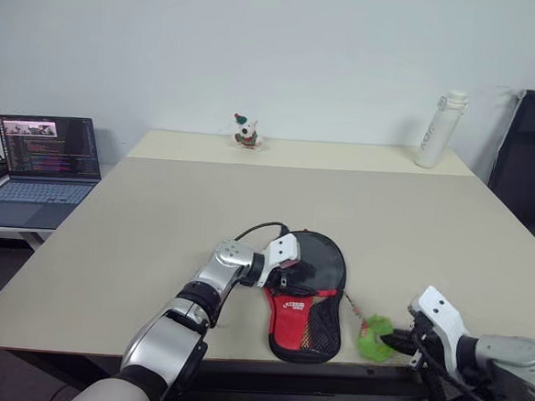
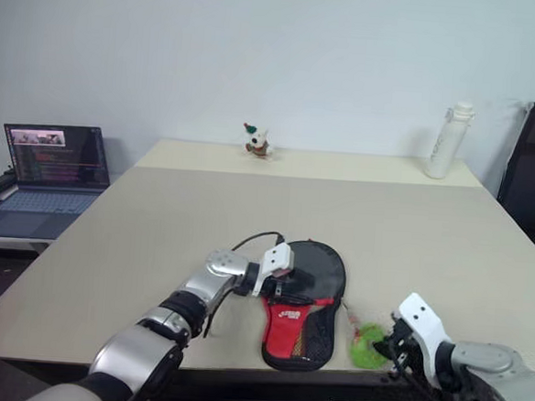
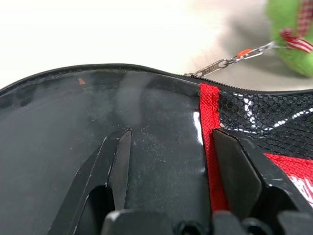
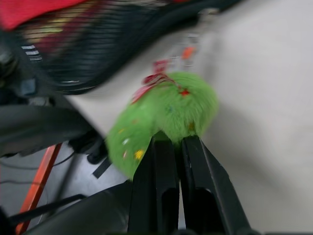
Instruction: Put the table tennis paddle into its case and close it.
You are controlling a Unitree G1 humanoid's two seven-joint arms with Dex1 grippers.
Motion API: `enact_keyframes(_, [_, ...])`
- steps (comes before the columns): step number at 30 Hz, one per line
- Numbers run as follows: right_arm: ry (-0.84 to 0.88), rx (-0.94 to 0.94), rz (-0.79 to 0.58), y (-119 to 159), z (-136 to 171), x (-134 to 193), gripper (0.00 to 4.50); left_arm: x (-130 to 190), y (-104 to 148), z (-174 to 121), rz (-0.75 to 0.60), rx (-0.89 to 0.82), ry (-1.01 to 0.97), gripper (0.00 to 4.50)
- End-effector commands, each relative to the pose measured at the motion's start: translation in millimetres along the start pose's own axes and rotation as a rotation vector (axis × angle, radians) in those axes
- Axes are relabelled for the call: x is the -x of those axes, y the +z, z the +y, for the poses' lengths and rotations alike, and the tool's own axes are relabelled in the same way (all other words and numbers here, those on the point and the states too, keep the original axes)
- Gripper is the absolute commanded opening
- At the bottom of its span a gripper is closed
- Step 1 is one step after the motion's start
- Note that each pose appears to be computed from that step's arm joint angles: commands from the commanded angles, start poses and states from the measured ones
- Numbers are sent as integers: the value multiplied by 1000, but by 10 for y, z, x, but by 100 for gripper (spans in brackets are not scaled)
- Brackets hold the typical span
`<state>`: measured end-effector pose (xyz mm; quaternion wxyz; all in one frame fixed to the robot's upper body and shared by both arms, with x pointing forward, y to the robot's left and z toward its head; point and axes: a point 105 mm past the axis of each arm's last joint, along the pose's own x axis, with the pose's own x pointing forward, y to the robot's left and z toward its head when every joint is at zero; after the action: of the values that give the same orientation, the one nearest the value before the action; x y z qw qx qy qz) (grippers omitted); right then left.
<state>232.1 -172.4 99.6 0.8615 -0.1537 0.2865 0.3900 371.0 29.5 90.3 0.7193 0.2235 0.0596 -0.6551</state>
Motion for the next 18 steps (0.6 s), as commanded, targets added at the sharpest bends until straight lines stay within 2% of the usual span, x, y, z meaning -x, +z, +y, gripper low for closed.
enact_keyframes(1, [84,42,5,24,239,2,3,-67,-207,-128,77,36,-41,286])
enact_keyframes(8, [232,78,52,-81,587,26,3,-78,-220,-122,85,34,-30,286])
enact_keyframes(18, [513,92,148,-240,1126,237,3,-77,-222,-103,89,33,-15,286])
